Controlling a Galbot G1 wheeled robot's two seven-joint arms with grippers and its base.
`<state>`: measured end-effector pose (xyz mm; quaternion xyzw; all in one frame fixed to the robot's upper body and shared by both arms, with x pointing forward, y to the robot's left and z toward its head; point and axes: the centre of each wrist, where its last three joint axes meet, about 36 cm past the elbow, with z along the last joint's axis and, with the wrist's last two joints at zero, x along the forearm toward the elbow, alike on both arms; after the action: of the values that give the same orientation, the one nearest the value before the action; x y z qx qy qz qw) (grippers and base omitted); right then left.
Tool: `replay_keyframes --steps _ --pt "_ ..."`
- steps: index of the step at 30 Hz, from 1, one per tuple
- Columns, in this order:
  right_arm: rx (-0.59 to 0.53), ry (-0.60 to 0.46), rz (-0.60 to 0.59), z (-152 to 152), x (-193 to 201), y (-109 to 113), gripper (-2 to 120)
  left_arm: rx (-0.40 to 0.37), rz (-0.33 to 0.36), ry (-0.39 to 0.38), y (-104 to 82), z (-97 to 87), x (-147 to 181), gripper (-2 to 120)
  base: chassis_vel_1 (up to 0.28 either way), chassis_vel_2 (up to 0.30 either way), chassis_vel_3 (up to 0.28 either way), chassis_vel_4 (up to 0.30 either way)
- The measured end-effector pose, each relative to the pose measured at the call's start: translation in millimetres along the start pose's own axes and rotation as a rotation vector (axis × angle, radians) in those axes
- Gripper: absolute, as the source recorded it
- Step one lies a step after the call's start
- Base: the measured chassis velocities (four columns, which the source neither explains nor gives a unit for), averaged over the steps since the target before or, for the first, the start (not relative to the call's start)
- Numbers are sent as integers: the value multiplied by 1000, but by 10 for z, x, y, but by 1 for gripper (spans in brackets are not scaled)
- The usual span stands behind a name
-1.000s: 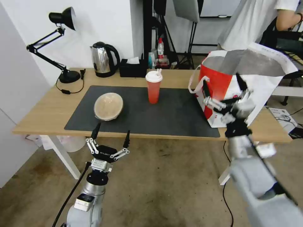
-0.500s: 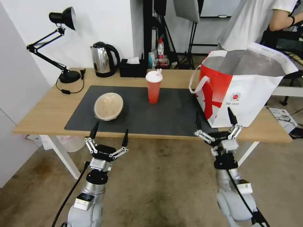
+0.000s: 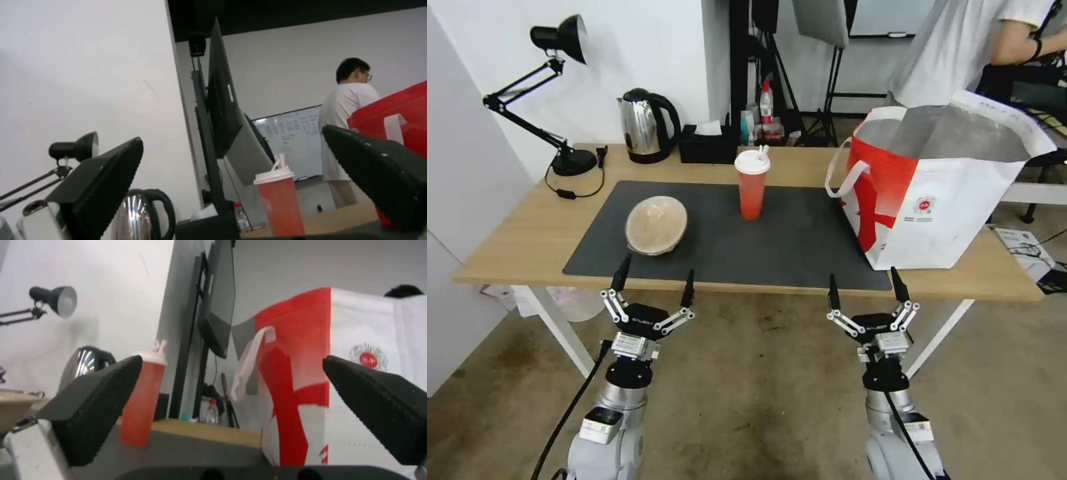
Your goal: Pick up the trash from the table and place it into the takeout bag.
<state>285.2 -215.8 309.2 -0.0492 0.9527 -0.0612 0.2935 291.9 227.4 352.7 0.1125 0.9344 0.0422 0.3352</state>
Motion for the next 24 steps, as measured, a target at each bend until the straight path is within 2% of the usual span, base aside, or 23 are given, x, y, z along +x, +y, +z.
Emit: replay_keyframes --steps 24 --pt "27 18 -3 20 81 -29 100 4 1 9 -17 9 29 100 0 0 0 0"
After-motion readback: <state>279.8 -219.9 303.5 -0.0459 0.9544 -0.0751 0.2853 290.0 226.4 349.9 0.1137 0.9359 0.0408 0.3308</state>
